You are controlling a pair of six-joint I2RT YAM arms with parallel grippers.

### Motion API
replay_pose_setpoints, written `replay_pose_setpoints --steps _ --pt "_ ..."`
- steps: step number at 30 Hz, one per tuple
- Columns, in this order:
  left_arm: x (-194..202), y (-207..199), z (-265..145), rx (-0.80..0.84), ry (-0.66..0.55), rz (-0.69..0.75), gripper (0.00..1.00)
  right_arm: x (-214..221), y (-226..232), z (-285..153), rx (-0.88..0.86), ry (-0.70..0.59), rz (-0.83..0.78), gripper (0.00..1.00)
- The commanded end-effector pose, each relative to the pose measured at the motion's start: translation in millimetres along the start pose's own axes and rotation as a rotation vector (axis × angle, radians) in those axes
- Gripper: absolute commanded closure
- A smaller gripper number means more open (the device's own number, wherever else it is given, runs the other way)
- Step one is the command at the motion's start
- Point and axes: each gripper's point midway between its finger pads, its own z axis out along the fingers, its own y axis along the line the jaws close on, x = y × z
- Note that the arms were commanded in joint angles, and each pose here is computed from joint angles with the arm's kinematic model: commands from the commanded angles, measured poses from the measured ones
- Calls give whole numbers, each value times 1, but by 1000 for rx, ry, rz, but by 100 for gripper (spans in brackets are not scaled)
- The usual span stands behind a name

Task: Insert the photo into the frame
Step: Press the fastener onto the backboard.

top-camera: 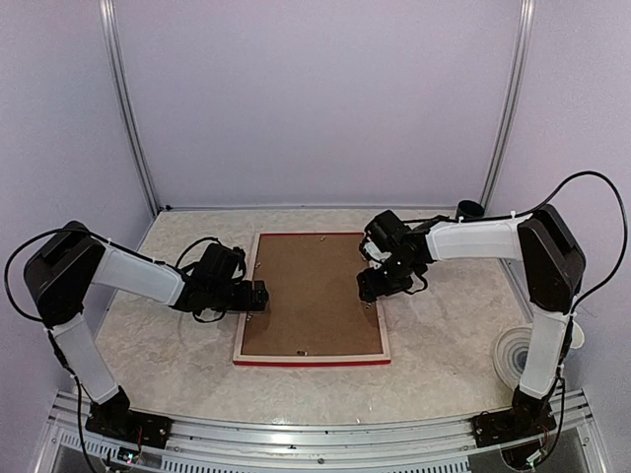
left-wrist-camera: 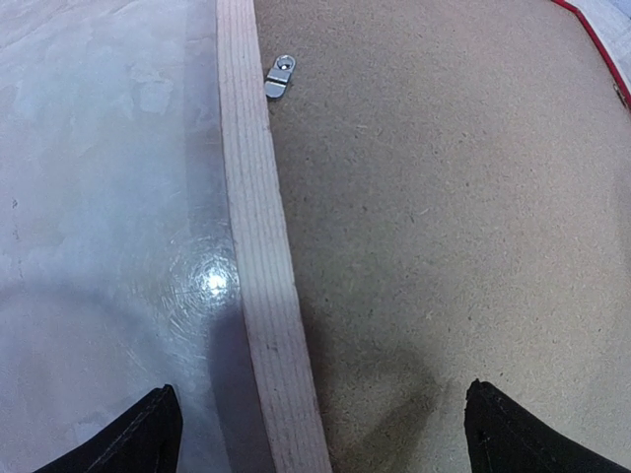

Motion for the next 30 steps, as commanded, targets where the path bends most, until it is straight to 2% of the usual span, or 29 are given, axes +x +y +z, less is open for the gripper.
replay_pose_setpoints --steps 1,21,30 --pt "25 10 8 -39 83 16 1 12 -3 3 52 30 -15 29" --pt "50 10 16 -68 160 52 1 28 -8 18 113 78 -33 33" --pt "53 13 17 -88 167 62 1 39 -9 20 135 121 -66 40"
